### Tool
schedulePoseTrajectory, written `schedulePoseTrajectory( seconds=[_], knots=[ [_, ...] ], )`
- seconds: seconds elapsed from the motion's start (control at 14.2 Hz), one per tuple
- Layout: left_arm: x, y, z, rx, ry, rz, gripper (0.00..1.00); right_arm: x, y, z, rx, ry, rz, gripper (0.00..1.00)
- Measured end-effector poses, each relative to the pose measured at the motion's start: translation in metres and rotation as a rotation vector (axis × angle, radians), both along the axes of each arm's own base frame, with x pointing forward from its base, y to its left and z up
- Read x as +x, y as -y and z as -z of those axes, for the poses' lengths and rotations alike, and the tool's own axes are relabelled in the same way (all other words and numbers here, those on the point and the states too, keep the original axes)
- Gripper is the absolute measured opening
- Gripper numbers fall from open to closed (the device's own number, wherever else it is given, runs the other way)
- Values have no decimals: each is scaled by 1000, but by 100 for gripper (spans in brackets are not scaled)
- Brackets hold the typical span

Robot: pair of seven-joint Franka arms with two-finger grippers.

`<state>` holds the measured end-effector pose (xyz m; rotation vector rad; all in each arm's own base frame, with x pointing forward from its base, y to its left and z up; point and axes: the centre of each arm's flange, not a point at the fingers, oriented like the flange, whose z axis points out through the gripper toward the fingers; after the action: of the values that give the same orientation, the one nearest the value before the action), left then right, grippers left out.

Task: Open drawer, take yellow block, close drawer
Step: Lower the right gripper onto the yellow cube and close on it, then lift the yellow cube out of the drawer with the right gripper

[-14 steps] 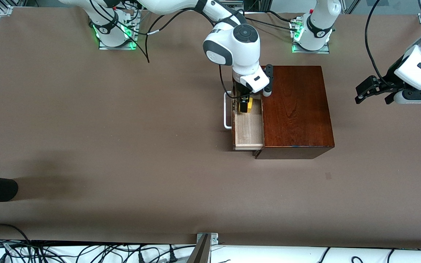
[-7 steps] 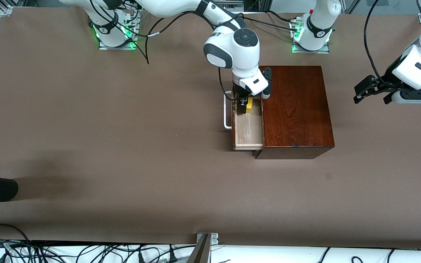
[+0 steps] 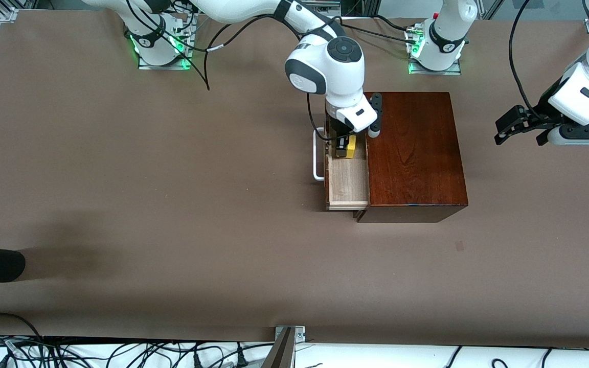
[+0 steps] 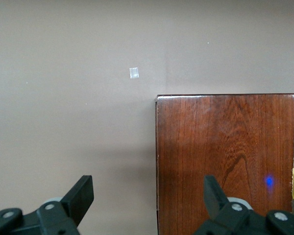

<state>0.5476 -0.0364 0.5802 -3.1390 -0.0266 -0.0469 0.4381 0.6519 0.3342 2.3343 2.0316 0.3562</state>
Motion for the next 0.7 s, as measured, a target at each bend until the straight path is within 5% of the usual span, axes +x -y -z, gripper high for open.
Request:
schedulePoseTrajectory(
  seconds=[0.35, 0.7],
  knots=[
    [0, 1, -2, 0, 3, 1, 100, 24, 27, -106, 48, 23, 178, 56],
    [-3, 15, -5, 3, -14, 27, 100, 115, 139, -184, 106, -2, 407, 56]
  ],
)
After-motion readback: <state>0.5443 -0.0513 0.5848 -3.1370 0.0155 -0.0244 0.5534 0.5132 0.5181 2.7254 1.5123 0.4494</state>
